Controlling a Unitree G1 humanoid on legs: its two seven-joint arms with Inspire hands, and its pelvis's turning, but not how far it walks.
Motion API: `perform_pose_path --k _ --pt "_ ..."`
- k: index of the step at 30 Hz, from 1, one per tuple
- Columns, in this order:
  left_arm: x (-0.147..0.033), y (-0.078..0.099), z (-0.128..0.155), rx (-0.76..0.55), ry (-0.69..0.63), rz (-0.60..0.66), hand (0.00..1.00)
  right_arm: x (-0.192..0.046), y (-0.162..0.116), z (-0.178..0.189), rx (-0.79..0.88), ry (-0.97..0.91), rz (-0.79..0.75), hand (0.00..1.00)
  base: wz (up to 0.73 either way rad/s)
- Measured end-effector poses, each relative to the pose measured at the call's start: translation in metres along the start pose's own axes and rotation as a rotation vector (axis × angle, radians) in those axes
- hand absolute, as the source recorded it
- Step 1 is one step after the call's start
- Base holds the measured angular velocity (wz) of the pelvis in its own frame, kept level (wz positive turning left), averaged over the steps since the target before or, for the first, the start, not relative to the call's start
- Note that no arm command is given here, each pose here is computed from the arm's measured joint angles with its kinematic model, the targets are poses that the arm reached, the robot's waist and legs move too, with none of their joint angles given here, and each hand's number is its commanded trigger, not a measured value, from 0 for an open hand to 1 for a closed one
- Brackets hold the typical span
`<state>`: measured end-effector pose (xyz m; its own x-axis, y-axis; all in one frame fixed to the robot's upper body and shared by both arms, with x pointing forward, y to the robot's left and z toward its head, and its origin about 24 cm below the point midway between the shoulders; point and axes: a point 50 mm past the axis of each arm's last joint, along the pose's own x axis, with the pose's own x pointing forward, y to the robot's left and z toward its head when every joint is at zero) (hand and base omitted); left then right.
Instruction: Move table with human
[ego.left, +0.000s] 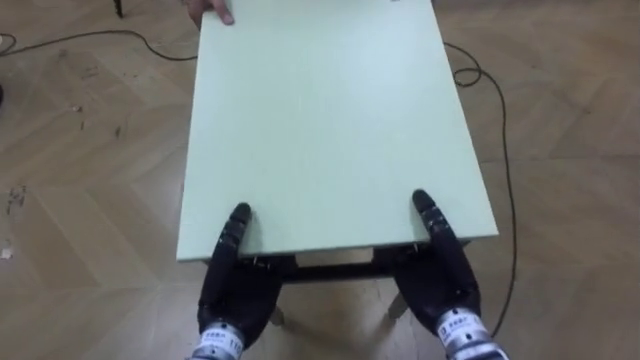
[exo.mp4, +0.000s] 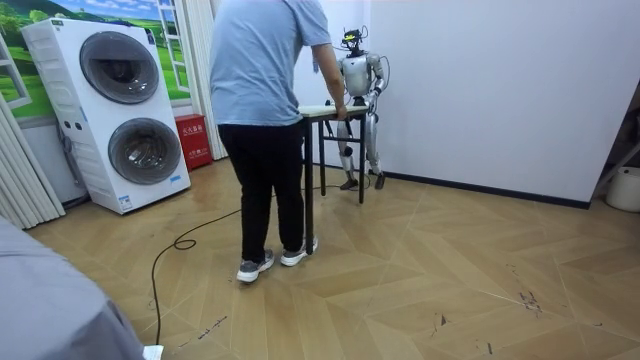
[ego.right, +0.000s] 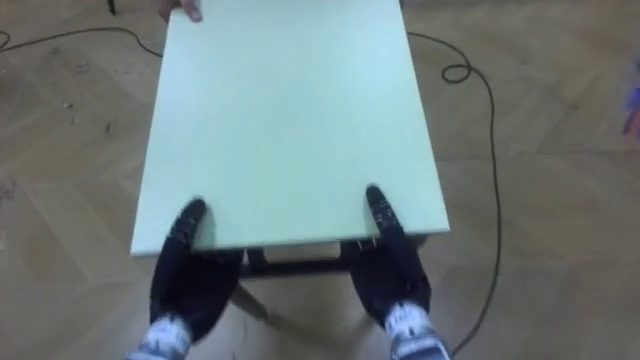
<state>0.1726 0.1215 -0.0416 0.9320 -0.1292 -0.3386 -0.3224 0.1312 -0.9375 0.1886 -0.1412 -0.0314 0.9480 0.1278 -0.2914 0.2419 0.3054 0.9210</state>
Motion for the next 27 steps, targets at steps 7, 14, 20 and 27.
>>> perform_pose_path --k 7,14,20,27 --pt "0.01 -0.011 -0.001 0.026 0.002 -0.022 1.0 0.005 0.004 0.004 0.015 -0.022 0.008 1.0 0.14" --pt "0.018 -0.004 0.001 0.006 -0.001 0.012 1.0 0.009 0.001 0.0 0.024 -0.007 -0.009 1.0 0.11" --pt "0.016 0.001 -0.001 0.002 0.028 0.032 1.0 0.006 -0.005 0.004 0.016 0.013 -0.033 1.0 0.17" --pt "0.015 0.002 -0.004 0.031 0.054 0.046 1.0 -0.005 -0.013 0.007 0.049 0.0 -0.07 1.0 0.41"
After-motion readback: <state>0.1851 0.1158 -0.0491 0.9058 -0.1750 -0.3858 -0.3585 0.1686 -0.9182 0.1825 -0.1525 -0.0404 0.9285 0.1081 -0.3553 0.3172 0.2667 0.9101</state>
